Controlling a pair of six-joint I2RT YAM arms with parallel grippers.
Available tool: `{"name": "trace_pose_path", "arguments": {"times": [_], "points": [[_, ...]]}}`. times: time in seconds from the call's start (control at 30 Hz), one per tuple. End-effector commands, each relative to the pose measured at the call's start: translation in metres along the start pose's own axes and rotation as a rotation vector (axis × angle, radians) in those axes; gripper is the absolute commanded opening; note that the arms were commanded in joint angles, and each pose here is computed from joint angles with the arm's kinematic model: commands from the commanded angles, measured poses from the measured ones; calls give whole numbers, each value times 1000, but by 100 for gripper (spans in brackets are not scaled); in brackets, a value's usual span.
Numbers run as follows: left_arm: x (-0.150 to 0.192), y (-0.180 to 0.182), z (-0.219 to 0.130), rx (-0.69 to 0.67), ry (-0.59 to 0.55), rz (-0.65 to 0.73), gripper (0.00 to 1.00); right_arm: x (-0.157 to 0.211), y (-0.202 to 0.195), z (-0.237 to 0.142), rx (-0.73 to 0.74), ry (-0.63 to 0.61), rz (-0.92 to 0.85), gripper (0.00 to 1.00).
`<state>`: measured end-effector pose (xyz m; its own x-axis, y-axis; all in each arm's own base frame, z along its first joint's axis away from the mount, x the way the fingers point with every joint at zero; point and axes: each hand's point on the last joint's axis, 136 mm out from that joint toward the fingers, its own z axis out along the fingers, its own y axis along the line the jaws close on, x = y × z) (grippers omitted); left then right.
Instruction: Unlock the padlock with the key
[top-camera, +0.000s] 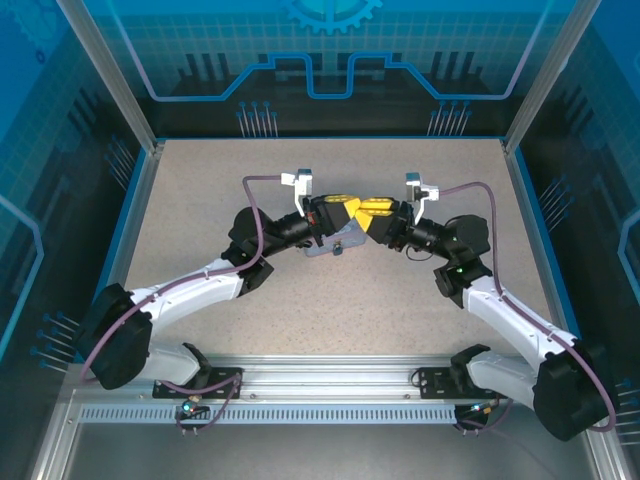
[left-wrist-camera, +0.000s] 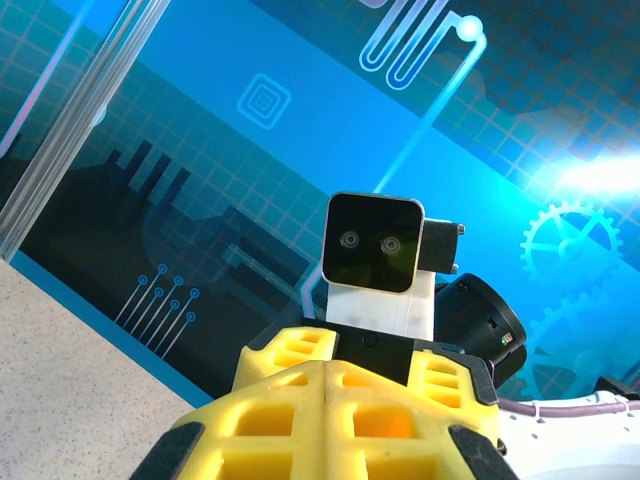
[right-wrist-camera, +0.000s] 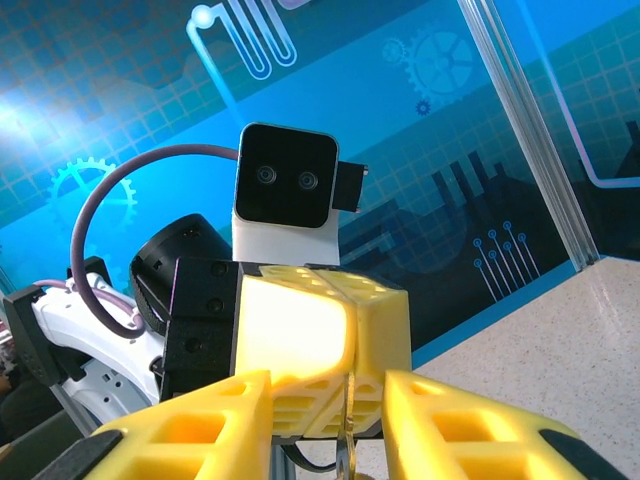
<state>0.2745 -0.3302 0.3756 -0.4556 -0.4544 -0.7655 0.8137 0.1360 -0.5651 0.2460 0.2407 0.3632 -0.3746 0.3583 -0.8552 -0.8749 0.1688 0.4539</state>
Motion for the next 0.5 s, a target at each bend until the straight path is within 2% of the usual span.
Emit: {"name": "trace_pose_path", "arguments": {"times": [0.0, 0.47], "points": [[-14, -11, 0, 15, -50, 43, 0, 3, 9, -4, -8, -1, -21, 32], [-15, -9, 0, 3, -49, 53, 0, 10, 6, -7, 10, 14, -2, 20]]}}
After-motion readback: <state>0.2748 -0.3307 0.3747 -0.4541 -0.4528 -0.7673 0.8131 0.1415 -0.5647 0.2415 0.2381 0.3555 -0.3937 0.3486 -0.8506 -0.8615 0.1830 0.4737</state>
